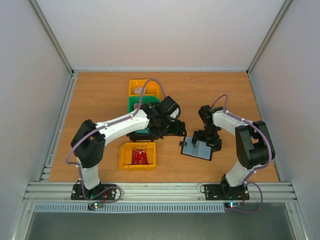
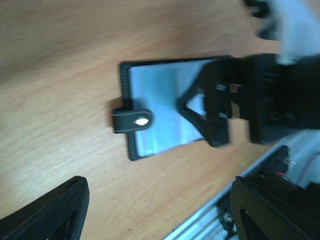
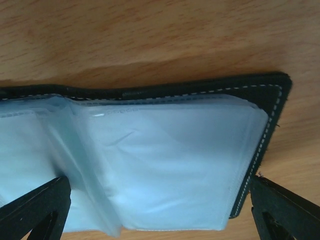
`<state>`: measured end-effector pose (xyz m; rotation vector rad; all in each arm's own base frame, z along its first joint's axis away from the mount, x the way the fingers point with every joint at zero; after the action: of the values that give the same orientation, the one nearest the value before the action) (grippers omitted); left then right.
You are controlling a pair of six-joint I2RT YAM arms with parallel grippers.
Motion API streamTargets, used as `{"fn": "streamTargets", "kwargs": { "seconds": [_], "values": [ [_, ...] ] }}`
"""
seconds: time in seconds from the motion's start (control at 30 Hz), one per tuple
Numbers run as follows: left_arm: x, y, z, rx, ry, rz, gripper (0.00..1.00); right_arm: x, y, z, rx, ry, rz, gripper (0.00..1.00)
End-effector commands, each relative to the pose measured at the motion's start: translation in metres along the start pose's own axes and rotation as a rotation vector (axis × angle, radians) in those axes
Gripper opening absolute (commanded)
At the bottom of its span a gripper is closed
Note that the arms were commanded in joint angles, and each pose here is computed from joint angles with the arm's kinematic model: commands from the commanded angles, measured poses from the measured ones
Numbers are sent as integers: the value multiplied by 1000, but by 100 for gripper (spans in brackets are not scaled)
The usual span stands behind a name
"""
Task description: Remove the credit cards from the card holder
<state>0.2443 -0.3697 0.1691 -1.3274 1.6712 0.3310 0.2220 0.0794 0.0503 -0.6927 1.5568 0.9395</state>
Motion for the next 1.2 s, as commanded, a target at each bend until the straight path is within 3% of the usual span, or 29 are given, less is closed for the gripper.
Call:
{"fn": "streamTargets", "kwargs": {
  "seconds": [0.0, 0.1, 0.3, 0.43, 0.63, 0.87, 1.03, 1.17],
  "values": [
    [26, 0, 22, -103, -114, 31, 78, 23, -5, 6, -20, -54, -9, 99],
    [42, -1, 19, -82, -99, 22, 77, 28, -5, 6, -30, -69, -9, 98],
    [80, 18, 25, -135, -71, 122, 75, 27, -3, 4, -9, -151, 39, 99],
    [92, 23, 20, -71, -75, 120, 75, 25, -3, 3, 26, -233, 71, 98],
    [112, 44, 20, -99, -37, 173, 71, 22, -4, 6, -8, -293, 102, 96],
    [128, 46, 21, -100, 12, 139, 54, 21, -1, 6, 3, -328, 121, 83],
    [140, 45, 27, -112, -4, 130, 42, 22, 5, 7, 7, -347, 154, 81],
    [144, 53, 37, -122, -33, 144, 22, 19, 9, 7, 1, -370, 154, 80]
  ]
}}
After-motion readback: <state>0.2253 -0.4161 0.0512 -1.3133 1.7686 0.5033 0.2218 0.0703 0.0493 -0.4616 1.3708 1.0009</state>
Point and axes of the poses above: each gripper's point midway between its finger pads, its own x axis out along the fingers, its own z axis along the line the jaws close on, y = z × x, the point moved 3 cm from there along -x, back along the fingers, and after that the axes turned 13 degrees about x, right-handed, at the moved point
